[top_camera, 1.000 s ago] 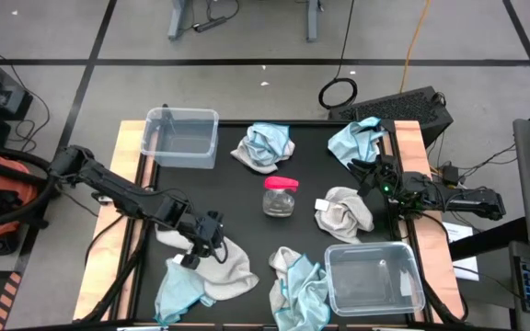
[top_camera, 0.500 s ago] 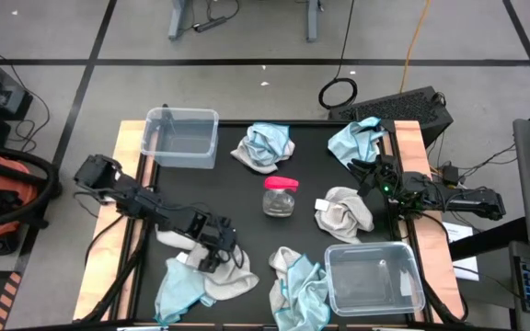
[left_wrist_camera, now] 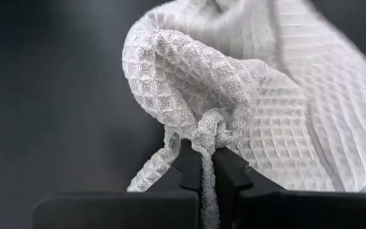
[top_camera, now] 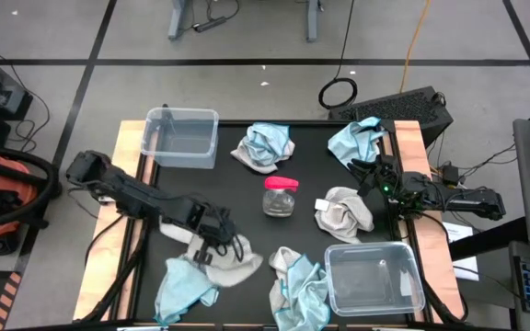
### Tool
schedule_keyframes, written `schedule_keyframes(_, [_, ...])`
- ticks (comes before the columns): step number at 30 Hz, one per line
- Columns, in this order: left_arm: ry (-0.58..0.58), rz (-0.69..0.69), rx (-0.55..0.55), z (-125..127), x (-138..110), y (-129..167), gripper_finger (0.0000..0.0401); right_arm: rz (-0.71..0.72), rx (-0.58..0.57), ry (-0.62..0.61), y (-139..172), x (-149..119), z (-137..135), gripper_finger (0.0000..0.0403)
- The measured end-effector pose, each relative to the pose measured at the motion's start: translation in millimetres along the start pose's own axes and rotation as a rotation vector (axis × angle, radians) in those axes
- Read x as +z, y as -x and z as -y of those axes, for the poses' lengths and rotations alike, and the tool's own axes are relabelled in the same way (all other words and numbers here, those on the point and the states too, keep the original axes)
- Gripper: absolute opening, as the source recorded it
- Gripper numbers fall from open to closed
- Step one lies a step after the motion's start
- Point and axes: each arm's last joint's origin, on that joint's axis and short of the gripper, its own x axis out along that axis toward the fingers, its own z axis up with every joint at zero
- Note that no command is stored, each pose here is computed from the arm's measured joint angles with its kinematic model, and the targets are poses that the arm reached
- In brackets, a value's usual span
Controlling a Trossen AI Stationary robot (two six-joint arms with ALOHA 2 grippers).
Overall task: Sort microfiber towel by color & place in baskets
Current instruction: Put the gray towel into the top transparent bin
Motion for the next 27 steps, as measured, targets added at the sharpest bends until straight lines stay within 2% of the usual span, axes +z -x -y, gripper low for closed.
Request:
schedule_keyframes(4, [0.069,0.079,0.124,-18,-5,41,0.0010,-0.001,0.000,0.001,0,0,0,0.0153])
schedule_keyframes(7, [0.110,0.175,0.240,-29,-8,83,0.0010,-0.001,0.000,0.001,0,0,0,0.0153])
schedule_keyframes(16, [0.216,0.462,0.788,-60,-28,208,0.0010,-0.001,0.000,0.001,0,0,0,0.0153])
schedule_keyframes(20, [0.253,0.466,1.004,-74,-37,247,0.0010,-0.001,0.000,0.001,0,0,0,0.0153])
schedule_keyframes(27, [0.331,0.376,1.234,-99,-52,280,0.0010,0.000,0.000,0.001,0,0,0,0.0153])
